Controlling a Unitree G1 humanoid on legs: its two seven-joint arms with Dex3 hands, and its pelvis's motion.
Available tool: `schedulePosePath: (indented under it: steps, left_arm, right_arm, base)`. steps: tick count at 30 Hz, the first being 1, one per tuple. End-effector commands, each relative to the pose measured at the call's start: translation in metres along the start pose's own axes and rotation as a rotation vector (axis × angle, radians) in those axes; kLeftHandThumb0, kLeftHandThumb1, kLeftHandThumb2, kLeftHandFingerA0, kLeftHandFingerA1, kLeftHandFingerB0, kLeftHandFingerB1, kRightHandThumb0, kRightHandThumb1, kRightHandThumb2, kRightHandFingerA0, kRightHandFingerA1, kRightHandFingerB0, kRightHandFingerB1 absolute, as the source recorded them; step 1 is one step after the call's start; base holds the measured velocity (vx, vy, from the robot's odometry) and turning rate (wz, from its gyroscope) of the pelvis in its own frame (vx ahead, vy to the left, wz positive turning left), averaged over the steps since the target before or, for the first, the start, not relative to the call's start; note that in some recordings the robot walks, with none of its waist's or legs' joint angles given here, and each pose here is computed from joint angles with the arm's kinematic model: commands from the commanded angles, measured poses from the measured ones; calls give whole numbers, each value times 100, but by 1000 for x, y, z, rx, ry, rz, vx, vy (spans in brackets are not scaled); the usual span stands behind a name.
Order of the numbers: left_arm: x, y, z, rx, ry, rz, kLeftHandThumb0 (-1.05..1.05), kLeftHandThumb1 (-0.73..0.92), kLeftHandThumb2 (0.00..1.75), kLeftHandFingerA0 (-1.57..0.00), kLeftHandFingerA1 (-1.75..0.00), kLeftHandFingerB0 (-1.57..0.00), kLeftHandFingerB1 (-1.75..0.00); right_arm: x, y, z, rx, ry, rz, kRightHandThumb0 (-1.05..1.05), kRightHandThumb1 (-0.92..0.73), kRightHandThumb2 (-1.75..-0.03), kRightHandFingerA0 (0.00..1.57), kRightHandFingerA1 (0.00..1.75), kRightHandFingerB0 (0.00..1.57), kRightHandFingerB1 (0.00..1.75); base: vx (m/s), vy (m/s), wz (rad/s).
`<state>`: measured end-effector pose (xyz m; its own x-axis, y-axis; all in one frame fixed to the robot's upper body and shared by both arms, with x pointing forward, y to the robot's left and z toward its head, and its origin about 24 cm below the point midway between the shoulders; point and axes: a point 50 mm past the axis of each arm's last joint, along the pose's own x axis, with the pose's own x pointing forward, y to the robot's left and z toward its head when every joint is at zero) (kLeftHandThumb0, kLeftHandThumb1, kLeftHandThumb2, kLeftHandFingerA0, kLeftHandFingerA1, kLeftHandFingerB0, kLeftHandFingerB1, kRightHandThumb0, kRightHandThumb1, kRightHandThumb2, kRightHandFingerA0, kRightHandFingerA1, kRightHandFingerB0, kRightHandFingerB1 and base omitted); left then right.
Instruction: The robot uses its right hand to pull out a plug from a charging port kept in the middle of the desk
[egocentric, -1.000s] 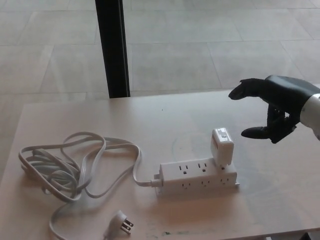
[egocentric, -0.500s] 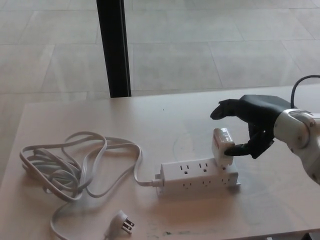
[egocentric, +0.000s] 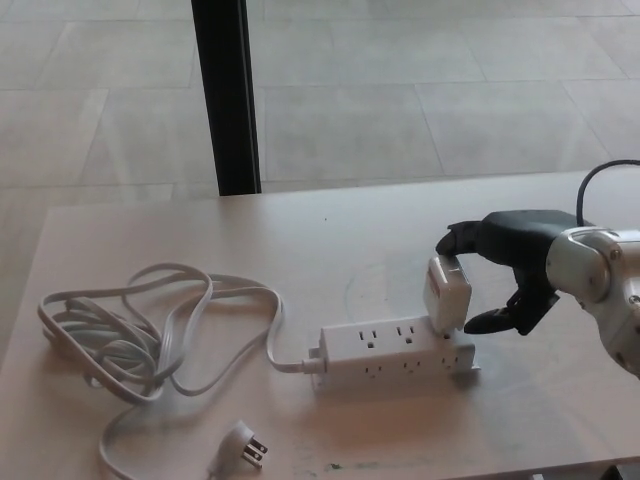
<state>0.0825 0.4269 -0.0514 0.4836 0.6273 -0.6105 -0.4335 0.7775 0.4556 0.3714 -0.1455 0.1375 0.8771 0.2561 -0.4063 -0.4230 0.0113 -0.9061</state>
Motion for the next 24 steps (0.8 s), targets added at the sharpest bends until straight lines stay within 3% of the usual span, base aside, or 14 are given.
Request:
schedulePosePath:
  steps: [1, 2, 3, 4, 7, 8, 9, 10, 11, 16, 20, 21, 23, 24]
  left_arm:
    - [0, 0, 1, -8, -15, 18, -64, 44, 84, -74, -69, -58, -55]
    - [0, 0, 1, -32, -14, 18, -62, 55, 57, -77, -60, -67, -42]
    - [0, 0, 1, -32, -14, 18, -62, 55, 57, -77, -60, -67, -42]
    - [0, 0, 1, -22, -20, 19, -66, 57, 58, -76, -59, -66, -42]
    - [0, 0, 2, 8, -22, 20, -69, 58, 58, -78, -57, -65, -41]
    - [0, 0, 2, 2, -23, 23, -68, 58, 58, -79, -58, -66, -41]
    - [0, 0, 2, 1, -23, 24, -67, 58, 58, -80, -59, -67, -41]
    - [0, -1, 2, 3, -23, 26, -68, 59, 59, -80, -57, -67, -41]
    - [0, -1, 3, 5, -26, 25, -70, 59, 58, -80, -58, -67, -41]
    - [0, -1, 4, 32, -33, 16, -74, 63, 60, -79, -55, -62, -40]
    - [1, -1, 4, 14, -29, 16, -72, 64, 60, -79, -56, -63, -41]
    - [0, 0, 4, 20, -31, 18, -73, 65, 60, -79, -56, -63, -42]
    - [0, -1, 3, 21, -36, 15, -73, 67, 61, -81, -60, -71, -46]
    - [0, -1, 3, 26, -39, 10, -73, 67, 61, -81, -60, -71, -46]
  right_arm:
    - [0, 5, -2, 18, 1, -8, -73, -59, -61, 72, 142, 35, 35]
    - [2, 7, 2, 28, -14, -7, -71, -49, -92, 67, 101, 33, 49]
    - [2, 7, 2, 28, -14, -8, -71, -49, -92, 67, 101, 33, 49]
    - [3, 8, 5, 44, -30, -15, -65, -61, -59, 73, 111, 48, 37]
    - [4, 13, 10, 70, -56, -11, -65, -57, -62, 72, 122, 47, 37]
    - [4, 15, 14, 62, -65, -6, -64, -65, -60, 70, 95, 49, 35]
    - [5, 16, 15, 64, -72, -11, -68, -54, -94, 76, 93, 41, 52]
    - [5, 17, 17, 72, -83, -16, -63, -64, -60, 71, 90, 50, 36]
    - [5, 18, 17, 79, -90, -21, -62, -64, -60, 68, 80, 51, 37]
    - [6, 24, 22, 84, -108, -34, -59, -66, -60, 69, 77, 54, 38]
    - [6, 29, 22, 70, -112, -37, -48, -60, -59, 74, 96, 59, 42]
    - [5, 31, 20, 52, -114, -51, -29, -57, -60, 80, 150, 75, 53]
    - [3, 33, 16, 16, -89, -34, -32, -58, -57, 89, 158, 96, 60]
    - [3, 33, 14, -12, -72, -20, -32, -58, -57, 89, 158, 96, 60]
  base:
    - [0, 0, 0]
    - [0, 0, 0]
    - [0, 0, 0]
    - [0, 0, 0]
    - [0, 0, 0]
    - [0, 0, 0]
    - [0, 0, 0]
    - [0, 0, 0]
    - [0, 0, 0]
    - [0, 0, 0]
    - [0, 0, 0]
    - [0, 0, 0]
    - [0, 0, 0]
    - [0, 0, 0]
